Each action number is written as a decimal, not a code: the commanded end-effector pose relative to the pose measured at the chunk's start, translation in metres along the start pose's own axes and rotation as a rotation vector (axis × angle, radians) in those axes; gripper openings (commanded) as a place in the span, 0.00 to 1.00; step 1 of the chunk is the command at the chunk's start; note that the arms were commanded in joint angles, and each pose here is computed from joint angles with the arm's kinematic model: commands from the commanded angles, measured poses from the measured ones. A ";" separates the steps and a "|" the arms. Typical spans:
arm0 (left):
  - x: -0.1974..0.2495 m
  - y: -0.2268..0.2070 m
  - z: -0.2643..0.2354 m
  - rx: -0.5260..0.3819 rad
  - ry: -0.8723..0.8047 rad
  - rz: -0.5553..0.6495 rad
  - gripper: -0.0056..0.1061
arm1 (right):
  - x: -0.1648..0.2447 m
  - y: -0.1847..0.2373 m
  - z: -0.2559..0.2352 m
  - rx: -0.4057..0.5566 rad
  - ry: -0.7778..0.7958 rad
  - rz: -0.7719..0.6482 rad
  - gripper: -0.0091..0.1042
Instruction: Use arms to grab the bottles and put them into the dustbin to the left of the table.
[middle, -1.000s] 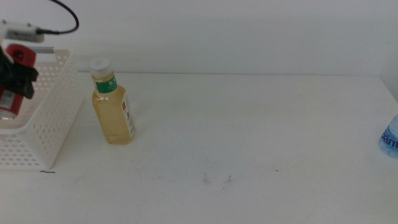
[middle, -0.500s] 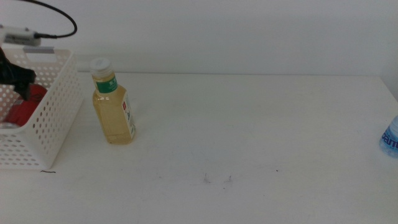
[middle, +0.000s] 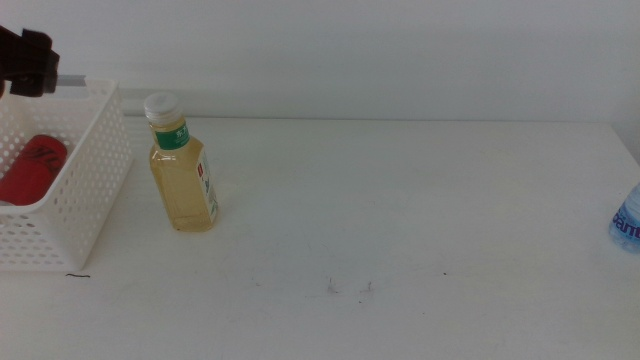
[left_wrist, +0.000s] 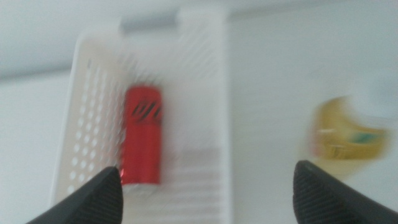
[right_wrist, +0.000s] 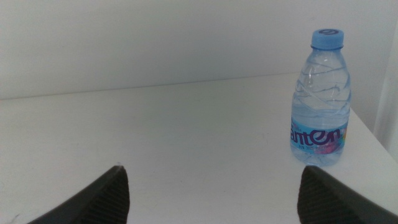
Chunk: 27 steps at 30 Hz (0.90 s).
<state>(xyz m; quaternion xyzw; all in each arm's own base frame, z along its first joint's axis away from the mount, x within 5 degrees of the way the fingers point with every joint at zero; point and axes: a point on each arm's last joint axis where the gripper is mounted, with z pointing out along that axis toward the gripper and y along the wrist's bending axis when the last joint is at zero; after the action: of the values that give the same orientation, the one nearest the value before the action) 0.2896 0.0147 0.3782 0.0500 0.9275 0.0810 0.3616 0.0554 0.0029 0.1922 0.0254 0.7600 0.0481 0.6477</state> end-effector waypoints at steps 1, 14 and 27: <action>0.013 -0.013 -0.031 0.034 -0.123 0.006 0.89 | 0.000 -0.001 0.000 0.008 -0.009 -0.013 0.90; 0.098 -0.035 -0.100 0.146 -0.459 -0.022 0.89 | 0.000 -0.001 0.000 0.008 -0.009 -0.013 0.90; 0.124 -0.052 -0.087 0.275 -0.509 0.000 0.89 | 0.000 -0.001 0.000 0.008 -0.009 -0.013 0.90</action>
<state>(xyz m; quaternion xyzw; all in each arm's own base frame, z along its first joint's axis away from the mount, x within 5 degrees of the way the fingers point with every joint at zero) 0.1353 -0.0249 0.3590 0.1187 0.8162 -0.0474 0.5634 0.0554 0.0029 0.1922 0.0254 0.7600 0.0481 0.6477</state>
